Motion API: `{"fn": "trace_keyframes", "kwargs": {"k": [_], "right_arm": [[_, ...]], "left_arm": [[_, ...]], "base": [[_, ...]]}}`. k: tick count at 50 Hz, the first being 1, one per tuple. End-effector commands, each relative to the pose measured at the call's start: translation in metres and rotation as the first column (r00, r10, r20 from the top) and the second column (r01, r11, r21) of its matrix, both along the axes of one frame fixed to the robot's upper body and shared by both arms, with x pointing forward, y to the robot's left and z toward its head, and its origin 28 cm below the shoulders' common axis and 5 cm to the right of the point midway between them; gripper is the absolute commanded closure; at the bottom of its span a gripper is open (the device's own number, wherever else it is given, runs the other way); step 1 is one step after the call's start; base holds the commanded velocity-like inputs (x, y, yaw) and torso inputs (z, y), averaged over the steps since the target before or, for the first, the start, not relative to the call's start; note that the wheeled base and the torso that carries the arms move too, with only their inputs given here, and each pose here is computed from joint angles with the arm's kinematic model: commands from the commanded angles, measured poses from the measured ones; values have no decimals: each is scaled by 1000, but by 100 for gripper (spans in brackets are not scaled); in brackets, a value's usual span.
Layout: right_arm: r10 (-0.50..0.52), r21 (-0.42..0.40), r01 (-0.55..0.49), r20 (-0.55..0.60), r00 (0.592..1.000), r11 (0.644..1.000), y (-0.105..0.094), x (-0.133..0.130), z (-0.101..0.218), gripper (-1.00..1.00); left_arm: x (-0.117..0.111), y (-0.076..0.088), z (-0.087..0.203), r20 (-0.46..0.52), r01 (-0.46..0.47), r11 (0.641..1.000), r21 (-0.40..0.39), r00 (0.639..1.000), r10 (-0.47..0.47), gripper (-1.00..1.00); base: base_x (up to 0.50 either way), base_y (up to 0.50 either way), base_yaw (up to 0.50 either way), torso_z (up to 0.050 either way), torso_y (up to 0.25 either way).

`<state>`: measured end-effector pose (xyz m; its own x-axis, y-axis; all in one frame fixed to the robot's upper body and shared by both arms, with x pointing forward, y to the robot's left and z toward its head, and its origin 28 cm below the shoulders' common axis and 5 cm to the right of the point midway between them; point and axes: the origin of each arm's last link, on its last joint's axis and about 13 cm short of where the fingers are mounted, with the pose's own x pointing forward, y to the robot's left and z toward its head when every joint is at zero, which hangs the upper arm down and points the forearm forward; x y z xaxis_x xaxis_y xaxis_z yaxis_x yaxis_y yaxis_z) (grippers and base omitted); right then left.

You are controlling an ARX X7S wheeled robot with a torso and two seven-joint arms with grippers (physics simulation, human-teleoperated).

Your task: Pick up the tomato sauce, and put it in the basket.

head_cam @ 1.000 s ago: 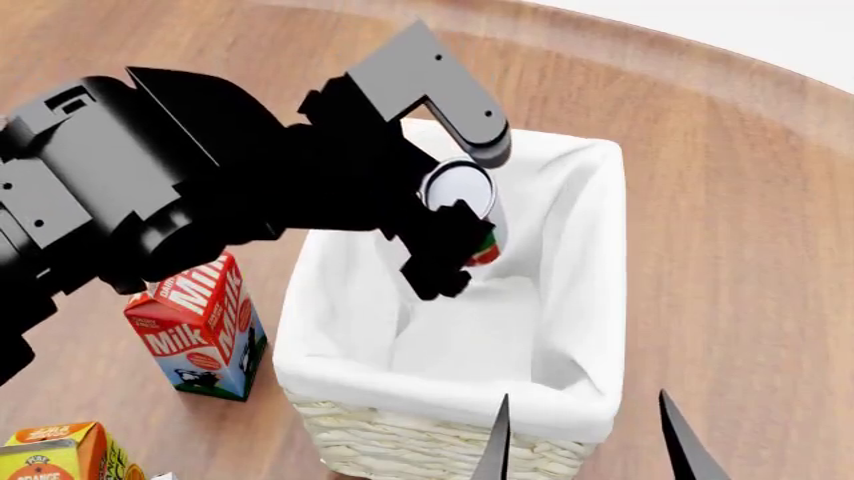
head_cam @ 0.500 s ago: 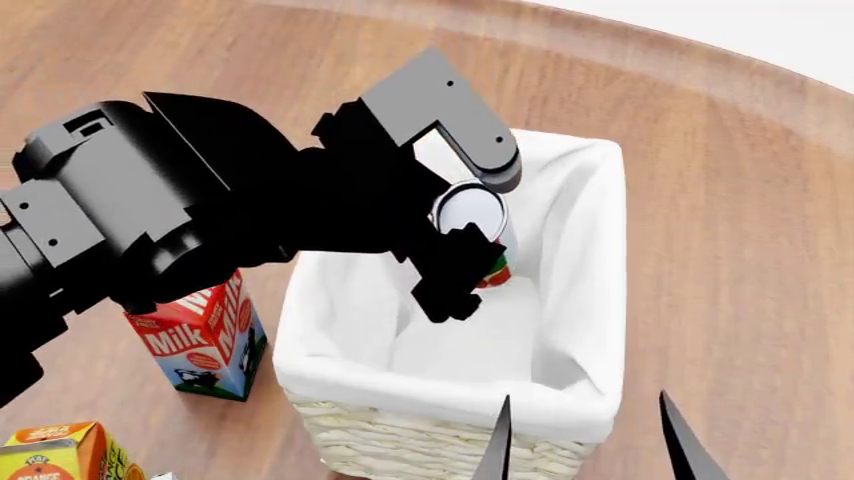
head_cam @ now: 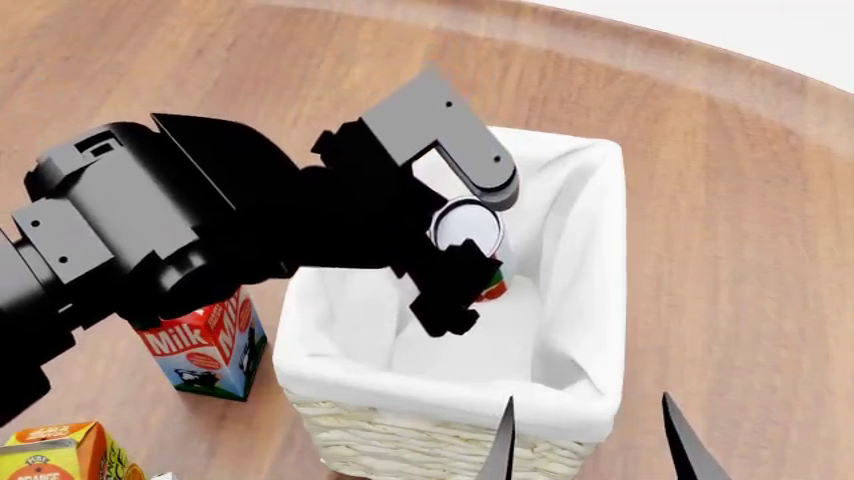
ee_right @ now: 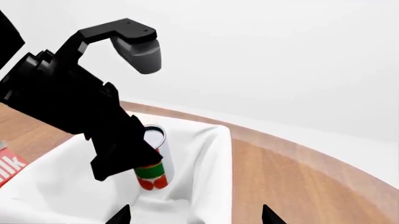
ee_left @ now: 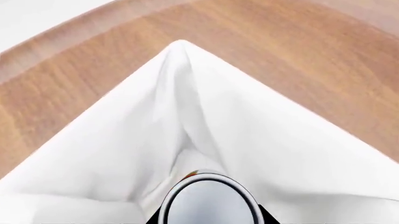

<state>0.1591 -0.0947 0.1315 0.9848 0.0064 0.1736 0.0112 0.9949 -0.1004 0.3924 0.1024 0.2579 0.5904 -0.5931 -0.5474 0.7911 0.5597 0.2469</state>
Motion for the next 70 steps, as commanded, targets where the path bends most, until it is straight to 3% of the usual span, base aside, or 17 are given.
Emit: {"fn": "trace_keyframes", "kwargs": {"k": [1, 24, 56, 57, 70], "right_arm": [[-2, -3, 2, -2, 1000, 1000, 0, 0, -1, -100], [-7, -33, 7, 19, 1000, 999, 1, -2, 6, -100], [-3, -33, 4, 22, 1000, 999, 1, -3, 7, -100], [-4, -33, 5, 21, 1000, 999, 1, -2, 7, -100], [1, -31, 0, 22, 1000, 1000, 2, -2, 6, -100]], "left_arm": [[0, 0, -4, -5, -10, 1000, -7, 1000, 10, 100], [-2, -1, -25, -26, 3, 1000, 20, 1000, -2, 100], [1, 0, -22, -4, -15, 1000, -3, 1000, 15, 100], [0, 0, -22, -6, -15, 1000, -4, 1000, 15, -100], [1, 0, -22, -1, -26, 1000, -1, 1000, 26, -100]], "base": [[0, 0, 0, 0, 0], [0, 0, 0, 1, 0], [0, 0, 0, 0, 0], [0, 0, 0, 0, 0], [0, 0, 0, 0, 0]]}}
